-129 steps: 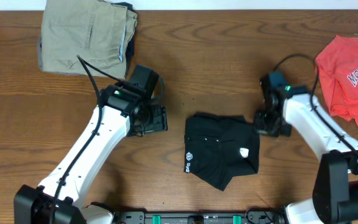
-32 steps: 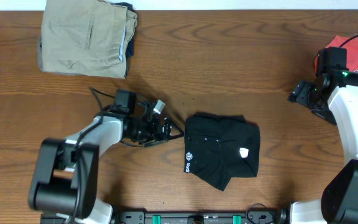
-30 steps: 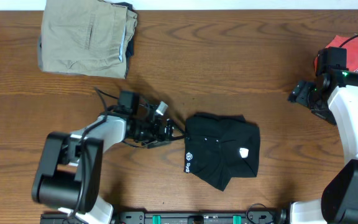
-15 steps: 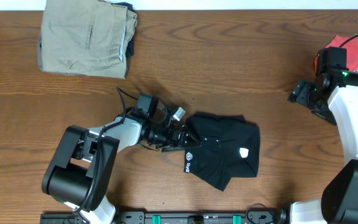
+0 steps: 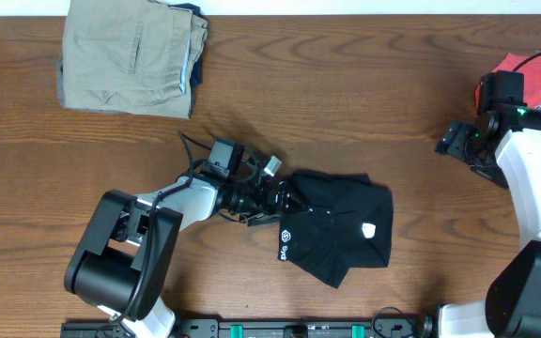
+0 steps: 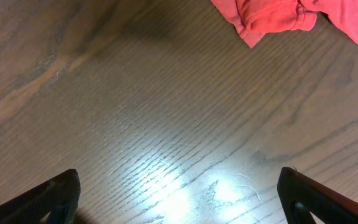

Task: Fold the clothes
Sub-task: 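Grasp the left edge of the folded black shirt with the left gripper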

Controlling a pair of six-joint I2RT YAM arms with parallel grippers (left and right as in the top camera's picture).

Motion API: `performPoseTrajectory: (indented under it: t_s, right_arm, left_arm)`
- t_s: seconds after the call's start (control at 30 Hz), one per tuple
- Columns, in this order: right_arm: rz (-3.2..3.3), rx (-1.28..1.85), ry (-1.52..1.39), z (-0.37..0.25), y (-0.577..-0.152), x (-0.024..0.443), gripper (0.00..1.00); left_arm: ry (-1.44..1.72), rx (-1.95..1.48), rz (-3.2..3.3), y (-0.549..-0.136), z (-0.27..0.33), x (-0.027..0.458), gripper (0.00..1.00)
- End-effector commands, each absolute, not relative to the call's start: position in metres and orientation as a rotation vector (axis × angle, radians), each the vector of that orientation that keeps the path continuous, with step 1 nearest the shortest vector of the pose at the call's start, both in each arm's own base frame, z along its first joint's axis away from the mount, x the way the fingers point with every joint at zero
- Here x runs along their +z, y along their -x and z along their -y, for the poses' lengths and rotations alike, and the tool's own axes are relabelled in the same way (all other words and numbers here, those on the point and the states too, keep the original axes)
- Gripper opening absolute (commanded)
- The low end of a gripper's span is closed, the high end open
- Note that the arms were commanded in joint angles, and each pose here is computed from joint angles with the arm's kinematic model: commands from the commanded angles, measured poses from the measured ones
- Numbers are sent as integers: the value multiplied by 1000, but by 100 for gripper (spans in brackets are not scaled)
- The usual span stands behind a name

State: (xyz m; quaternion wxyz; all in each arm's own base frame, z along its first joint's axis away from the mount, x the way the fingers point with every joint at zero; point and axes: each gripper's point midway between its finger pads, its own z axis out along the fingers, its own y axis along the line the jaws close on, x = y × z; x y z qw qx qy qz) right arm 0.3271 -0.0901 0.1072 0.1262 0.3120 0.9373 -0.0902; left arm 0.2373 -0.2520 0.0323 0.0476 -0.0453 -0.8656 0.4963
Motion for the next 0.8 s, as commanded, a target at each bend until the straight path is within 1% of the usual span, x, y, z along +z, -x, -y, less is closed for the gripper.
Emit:
performPoseTrajectory:
  t_s: [0.0, 0.17, 0.4, 0.43, 0.5, 0.6, 0.63, 0.7, 0.73, 0.77]
  right_arm:
    - [-2704, -282, -907, 95, -328, 114, 99]
    - [-2704, -282, -907, 95, -328, 114, 99]
    - [-2704, -282, -907, 95, -328, 114, 99]
    - [-2704, -282, -907, 95, -328, 114, 99]
    - [-2704, -282, -907, 95, -328, 114, 99]
    - [-2704, -282, -907, 95, -328, 114, 99]
    - [-2704, -282, -907, 95, -328, 114, 99]
    - [-2704, -282, -907, 95, -328, 114, 99]
    - [-2704, -282, -907, 95, -328, 114, 99]
    - [-2704, -282, -907, 95, -328, 114, 99]
  left_arm:
    - [4, 1249, 2791, -238, 240, -6, 98]
    - [36, 1289, 2802, -241, 253, -1, 98]
    - [-2, 1209, 2877, -246, 252, -10, 99]
    - [-1, 1209, 2877, -246, 252, -10, 96]
    - [-2, 1206, 2880, -246, 252, -10, 81]
    - [-2, 1206, 2880, -247, 252, -10, 70]
    - [-2, 1206, 2880, -247, 252, -10, 59]
    - [-2, 1206, 2880, -247, 252, -10, 42]
    - [-1, 1207, 2880, -247, 252, -10, 31]
    - [-1, 1207, 2880, -247, 252, -10, 14]
